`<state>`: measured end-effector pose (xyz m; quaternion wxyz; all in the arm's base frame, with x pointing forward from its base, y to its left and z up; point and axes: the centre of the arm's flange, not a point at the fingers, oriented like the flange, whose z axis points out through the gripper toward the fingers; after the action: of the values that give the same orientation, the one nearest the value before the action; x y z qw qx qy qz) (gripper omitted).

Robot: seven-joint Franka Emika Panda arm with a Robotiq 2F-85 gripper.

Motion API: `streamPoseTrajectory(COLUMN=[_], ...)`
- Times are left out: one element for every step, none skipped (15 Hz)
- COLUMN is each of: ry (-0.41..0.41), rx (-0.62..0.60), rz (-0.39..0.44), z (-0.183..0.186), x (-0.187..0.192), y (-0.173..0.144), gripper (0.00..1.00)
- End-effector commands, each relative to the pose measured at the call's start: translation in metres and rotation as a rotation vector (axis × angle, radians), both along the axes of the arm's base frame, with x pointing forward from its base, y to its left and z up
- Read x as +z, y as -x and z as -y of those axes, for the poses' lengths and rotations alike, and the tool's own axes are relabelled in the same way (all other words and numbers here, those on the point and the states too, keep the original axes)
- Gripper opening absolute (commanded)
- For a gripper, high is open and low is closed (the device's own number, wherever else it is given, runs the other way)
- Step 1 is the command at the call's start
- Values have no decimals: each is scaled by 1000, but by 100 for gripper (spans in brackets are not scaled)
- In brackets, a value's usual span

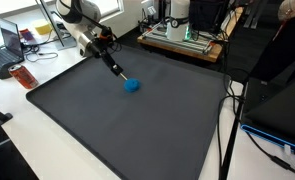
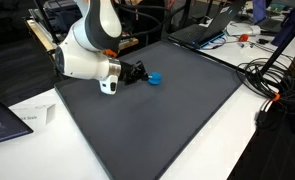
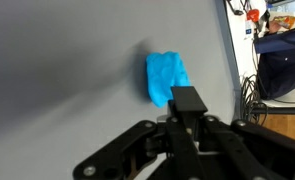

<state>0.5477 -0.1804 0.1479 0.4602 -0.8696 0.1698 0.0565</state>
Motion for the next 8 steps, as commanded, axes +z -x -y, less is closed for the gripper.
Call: streamPoseTrajectory(ry=[14, 21, 34, 38, 46, 55, 57, 64], rx=[-2, -1, -4, -4, -5, 4, 3, 1], rz=[-10, -7, -10, -6, -1, 14, 20, 27], z=[10, 13, 16, 19, 24, 29, 34, 38], x=[16, 20, 23, 26, 27, 28, 30, 32], y=[9, 11, 12, 14, 15, 18, 20, 22], gripper=[3, 3, 3, 3, 3, 3, 3, 3])
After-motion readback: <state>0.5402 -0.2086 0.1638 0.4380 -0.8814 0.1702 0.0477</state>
